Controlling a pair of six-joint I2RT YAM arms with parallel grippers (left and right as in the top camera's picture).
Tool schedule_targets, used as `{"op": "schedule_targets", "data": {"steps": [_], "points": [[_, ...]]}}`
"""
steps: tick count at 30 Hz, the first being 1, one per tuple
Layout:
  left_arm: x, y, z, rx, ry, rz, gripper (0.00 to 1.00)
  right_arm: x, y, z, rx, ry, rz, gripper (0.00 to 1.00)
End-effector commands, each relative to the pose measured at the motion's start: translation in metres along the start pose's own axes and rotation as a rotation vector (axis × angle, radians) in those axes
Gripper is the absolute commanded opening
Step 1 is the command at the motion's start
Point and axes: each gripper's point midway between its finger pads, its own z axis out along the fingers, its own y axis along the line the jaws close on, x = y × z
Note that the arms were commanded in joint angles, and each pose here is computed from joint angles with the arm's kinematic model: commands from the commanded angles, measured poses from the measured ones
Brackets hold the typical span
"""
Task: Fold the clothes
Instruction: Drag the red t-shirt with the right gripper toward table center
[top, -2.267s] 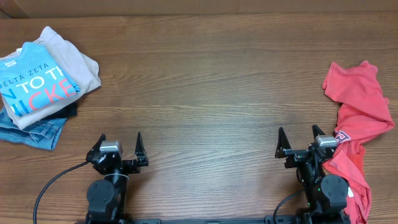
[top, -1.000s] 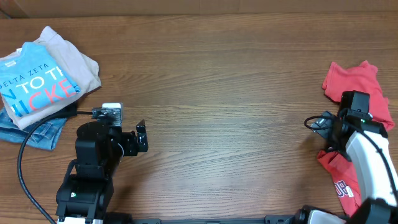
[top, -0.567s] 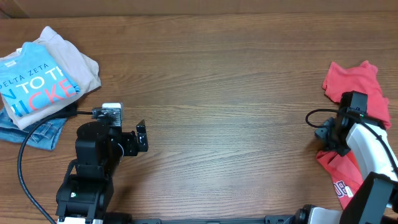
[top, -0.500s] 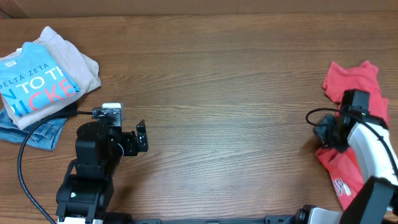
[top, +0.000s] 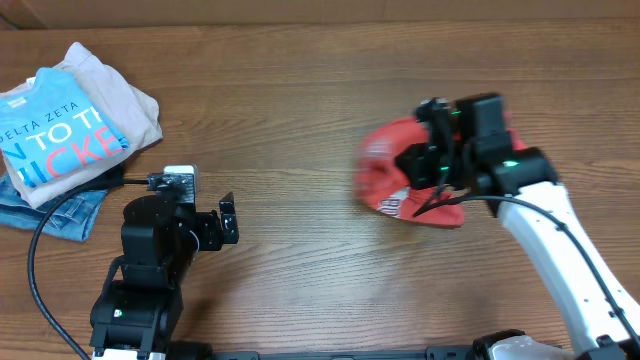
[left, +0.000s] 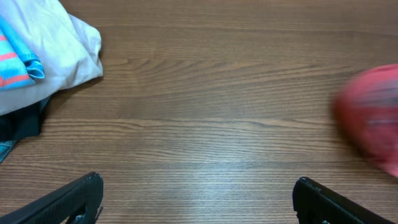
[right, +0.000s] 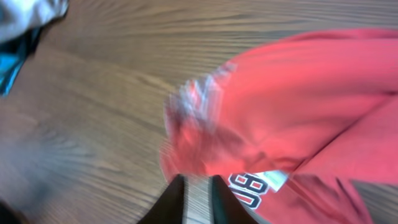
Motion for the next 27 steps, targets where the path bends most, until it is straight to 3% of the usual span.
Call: {"op": "schedule_targets", "data": {"steps": [1,3,6,8,12,16,27], "points": [[-0.012,-0.002,-0.006,0.015,-0.032,-0.015,1.0,-0.01,-0.014,0.003,0.119,-0.037,0.015,0.24],[-0.012,-0.002,-0.006,0.015,-0.031,-0.015,1.0,-0.02,-0.036,-0.005,0.217,-0.092,0.108,0.25],[-0.013,-0.003,-0.006,0.015,-0.037,-0.018,1.0,-0.026,-0.063,-0.018,0.291,-0.138,0.181,0.41],[-0.015,-0.003,-0.006,0.016,-0.045,-0.017,1.0,-0.025,-0.082,-0.025,0.32,-0.142,0.214,0.47],[-0.023,-0.014,-0.007,0.077,-0.072,-0.016,1.0,-0.014,-0.105,-0.02,0.339,-0.108,0.27,0.48],[-0.018,-0.017,0.0,0.095,-0.041,-0.016,1.0,-0.008,-0.095,0.017,0.24,-0.029,0.2,0.53],[0.0,-0.015,0.026,0.078,0.075,-0.072,1.0,-0.009,-0.119,0.109,0.232,-0.001,0.167,0.54]]}}
